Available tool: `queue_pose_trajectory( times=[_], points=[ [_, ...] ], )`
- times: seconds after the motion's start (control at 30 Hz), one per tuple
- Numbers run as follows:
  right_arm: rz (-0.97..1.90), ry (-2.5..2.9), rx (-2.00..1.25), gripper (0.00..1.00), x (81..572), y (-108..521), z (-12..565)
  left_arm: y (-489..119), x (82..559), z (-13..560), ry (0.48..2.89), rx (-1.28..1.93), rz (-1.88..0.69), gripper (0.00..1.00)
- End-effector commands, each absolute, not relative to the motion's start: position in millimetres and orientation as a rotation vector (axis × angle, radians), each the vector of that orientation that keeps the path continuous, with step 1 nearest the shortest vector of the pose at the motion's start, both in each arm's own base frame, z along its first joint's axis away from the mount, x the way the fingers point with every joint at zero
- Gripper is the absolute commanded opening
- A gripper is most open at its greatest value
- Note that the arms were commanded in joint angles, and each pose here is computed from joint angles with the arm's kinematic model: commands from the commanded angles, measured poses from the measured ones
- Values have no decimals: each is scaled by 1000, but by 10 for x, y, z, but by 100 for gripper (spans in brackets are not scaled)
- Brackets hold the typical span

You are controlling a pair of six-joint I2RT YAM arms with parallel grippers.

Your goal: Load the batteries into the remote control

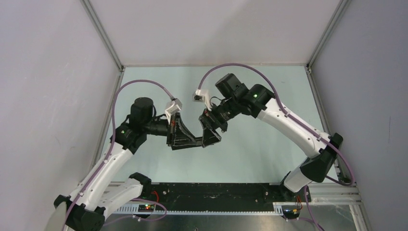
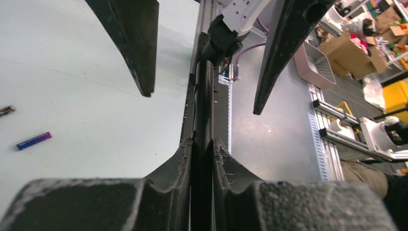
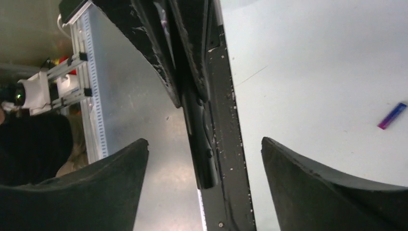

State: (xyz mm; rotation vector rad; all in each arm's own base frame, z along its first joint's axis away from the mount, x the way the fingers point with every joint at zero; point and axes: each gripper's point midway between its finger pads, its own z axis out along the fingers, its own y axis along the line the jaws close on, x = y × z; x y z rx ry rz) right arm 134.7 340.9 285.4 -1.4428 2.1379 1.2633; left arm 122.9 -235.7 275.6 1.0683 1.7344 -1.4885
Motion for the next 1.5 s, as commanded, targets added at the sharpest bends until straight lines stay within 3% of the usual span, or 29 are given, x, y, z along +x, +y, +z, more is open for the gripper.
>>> queue_pose_trajectory(
  times=[0.0,0.17,0.4,0.6,1.0,1.17,1.47],
  points=[
    [1219,1975,-1326,95,1499,3356,3163,-2327,1398,3017,1674,1023,-1313,0],
    [1150,1886,-1060,99,1756,3216,3402,-2267,1759,3128,1776,802,-1162,0],
    [1111,1797,-333,96,2216,3144,3666,-2124,2234,3519,1869,297,-1080,0],
    [1304,1698,-335,96,1857,3646,3851,-1863,2326,3876,1802,-139,-1108,0],
    [1865,1607,-214,91,1544,4198,4210,-1858,2107,4183,1721,-311,-1332,0],
    [1995,1539,-291,75,1424,4277,4348,-1984,2044,4236,1756,-247,-1418,0],
    [2083,1564,-301,37,1391,4341,4319,-2026,2081,4206,1777,-248,-1444,0]
  ],
)
